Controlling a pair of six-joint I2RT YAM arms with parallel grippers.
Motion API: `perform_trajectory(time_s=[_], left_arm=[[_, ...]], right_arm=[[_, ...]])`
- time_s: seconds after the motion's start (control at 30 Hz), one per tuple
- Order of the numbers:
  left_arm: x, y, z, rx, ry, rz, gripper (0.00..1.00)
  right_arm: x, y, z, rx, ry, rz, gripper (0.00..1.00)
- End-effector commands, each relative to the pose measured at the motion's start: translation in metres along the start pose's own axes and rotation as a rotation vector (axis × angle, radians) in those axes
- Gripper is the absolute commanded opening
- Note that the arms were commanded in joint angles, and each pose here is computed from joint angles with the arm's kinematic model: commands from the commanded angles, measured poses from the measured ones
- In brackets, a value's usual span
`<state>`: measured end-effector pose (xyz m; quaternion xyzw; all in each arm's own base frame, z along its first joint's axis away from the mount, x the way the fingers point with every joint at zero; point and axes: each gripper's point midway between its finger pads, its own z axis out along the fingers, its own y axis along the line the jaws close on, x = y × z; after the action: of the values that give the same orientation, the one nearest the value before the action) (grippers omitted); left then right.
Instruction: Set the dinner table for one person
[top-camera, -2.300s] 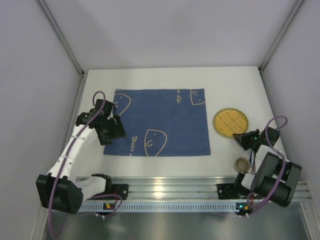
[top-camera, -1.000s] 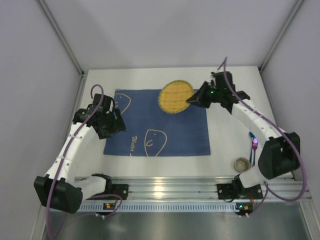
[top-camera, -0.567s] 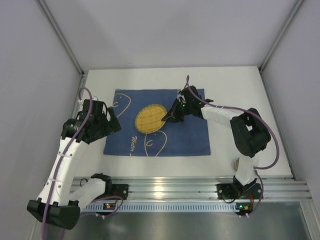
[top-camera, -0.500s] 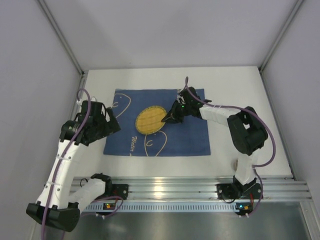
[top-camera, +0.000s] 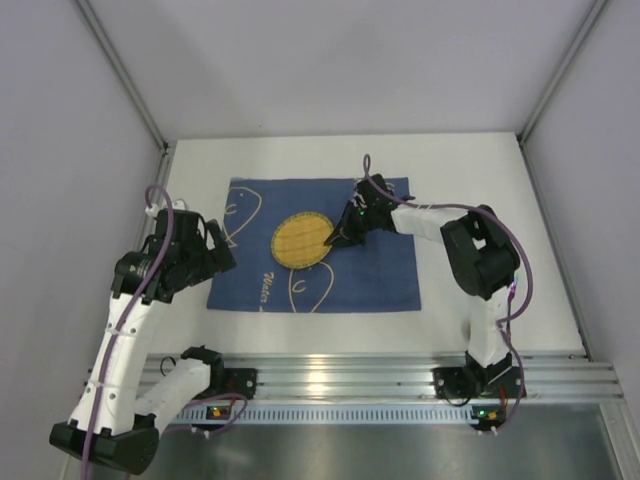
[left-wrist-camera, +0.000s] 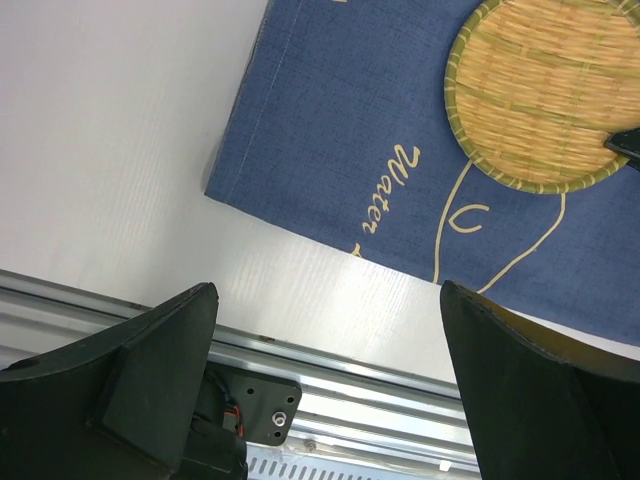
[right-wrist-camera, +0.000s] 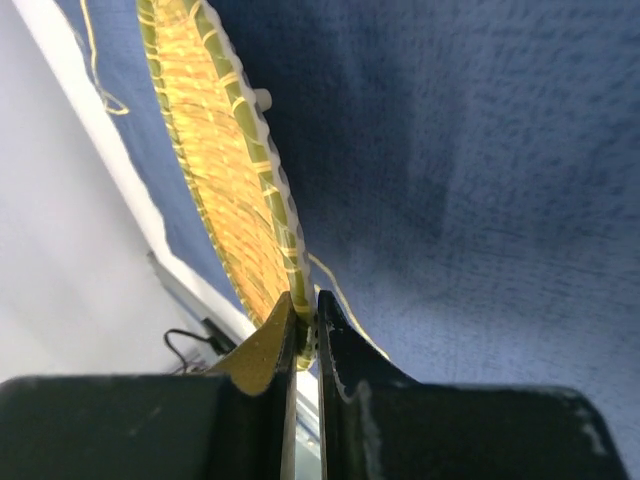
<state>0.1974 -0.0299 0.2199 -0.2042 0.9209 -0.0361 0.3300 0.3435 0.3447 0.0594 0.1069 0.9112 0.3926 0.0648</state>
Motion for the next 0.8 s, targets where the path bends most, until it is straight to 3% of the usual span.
perform_trajectory(time_s=[0.0,0.2,0.23,0.33,0.43,0.63,0.77], left_arm=[[0.004,0.007,-0.003,-0.013,-0.006,0.018,0.98],[0.003,0.003,0.001,-0.003,0.002,0.033,0.98],[0.002,0.002,0.001,-0.001,0.0,0.035,0.98],[-0.003,-0.001,0.002,0.002,-0.003,0.044,0.98],[-0.006,-0.003,0.001,0.01,-0.004,0.049,0.98],[-0.006,-0.005,0.002,0.011,-0.001,0.045,0.98],[-0.002,-0.004,0.003,0.017,0.004,0.038,0.97]], right_arm=[[-0.019,-0.01,-0.015,0.082,-0.059,-0.058,0.0],[-0.018,-0.035,-0.011,0.163,-0.014,-0.049,0.02],[-0.017,-0.04,-0.008,0.175,-0.004,-0.047,0.07],[-0.013,-0.054,-0.001,0.209,0.023,-0.045,0.42],[-0.013,-0.058,-0.002,0.226,0.023,-0.061,0.52],[-0.021,-0.034,-0.029,0.223,-0.011,-0.15,0.58],[-0.029,-0.007,-0.087,0.208,-0.092,-0.228,0.6]])
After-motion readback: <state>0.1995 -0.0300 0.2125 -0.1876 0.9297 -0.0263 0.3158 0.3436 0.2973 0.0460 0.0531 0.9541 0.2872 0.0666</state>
